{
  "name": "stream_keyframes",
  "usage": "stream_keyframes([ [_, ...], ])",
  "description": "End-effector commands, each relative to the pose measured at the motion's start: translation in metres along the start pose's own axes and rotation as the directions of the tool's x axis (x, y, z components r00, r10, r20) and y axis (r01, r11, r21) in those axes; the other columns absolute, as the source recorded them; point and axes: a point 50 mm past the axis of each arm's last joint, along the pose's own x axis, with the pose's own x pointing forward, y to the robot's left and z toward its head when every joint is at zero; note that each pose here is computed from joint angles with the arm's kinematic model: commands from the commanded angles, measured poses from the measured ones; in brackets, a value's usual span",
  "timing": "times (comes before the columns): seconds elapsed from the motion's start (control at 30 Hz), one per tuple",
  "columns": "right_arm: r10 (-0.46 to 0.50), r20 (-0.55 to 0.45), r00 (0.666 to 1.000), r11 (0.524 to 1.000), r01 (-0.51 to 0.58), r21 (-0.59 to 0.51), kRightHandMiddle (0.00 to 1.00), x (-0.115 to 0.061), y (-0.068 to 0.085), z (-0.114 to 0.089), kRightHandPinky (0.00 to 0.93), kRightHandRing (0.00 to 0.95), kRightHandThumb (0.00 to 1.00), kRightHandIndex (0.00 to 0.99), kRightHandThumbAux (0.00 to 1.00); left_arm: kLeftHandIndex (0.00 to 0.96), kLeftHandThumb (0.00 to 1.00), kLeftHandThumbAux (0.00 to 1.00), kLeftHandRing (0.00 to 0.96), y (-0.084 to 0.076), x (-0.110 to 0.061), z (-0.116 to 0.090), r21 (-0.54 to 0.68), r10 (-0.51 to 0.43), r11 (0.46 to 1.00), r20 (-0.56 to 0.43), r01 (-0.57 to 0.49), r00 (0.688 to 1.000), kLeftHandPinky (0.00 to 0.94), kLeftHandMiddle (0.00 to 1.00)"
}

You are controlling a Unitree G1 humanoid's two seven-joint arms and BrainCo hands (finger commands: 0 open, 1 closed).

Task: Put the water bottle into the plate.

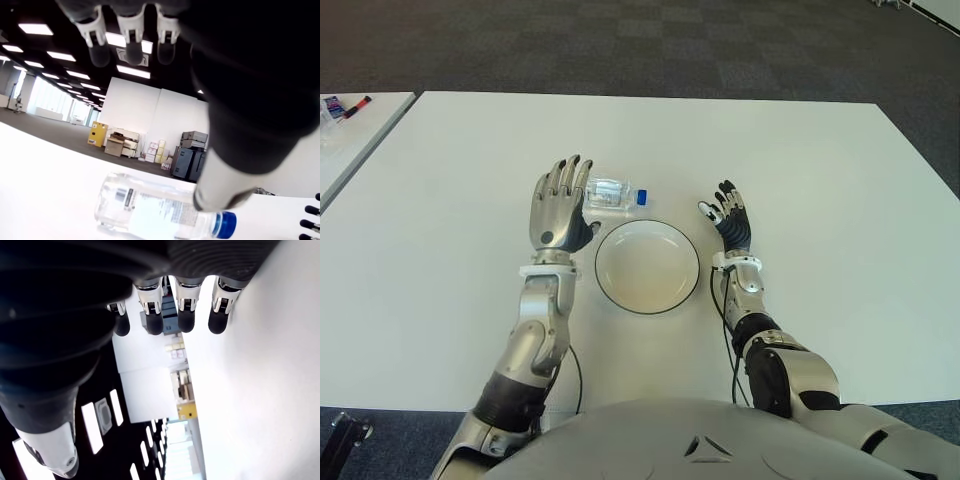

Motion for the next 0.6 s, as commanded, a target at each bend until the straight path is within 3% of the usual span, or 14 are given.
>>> stream_keyframes([
  [0.03,-0.022,-0.144,0.989,1.000,0.023,0.004,0.061,-0.021,-0.003,-0.029,0.086,0.045,0.066,0.070,0.718,0.000,0.094,0.912,0.000,-0.004,0.009,-0.001,-0.002,-0.036,0.999,0.013,0.036,0.999,0.015,0.000],
  [0.33,-0.023,-0.144,0.989,1.000,0.025,0.009,0.064,-0.022,-0.002,-0.029,0.086,0.047,0.070,0.075,0.716,0.000,0.184,0.886,0.000,-0.010,0.041,-0.005,-0.004,-0.074,0.997,0.072,0.074,0.995,0.009,0.000],
  [0.6,-0.025,-0.144,0.989,1.000,0.027,0.011,0.060,-0.022,-0.002,-0.030,0.084,0.043,0.069,0.076,0.713,0.000,0.389,0.808,0.000,0.001,0.060,-0.003,0.003,-0.095,0.995,0.175,0.096,0.980,0.039,0.000],
])
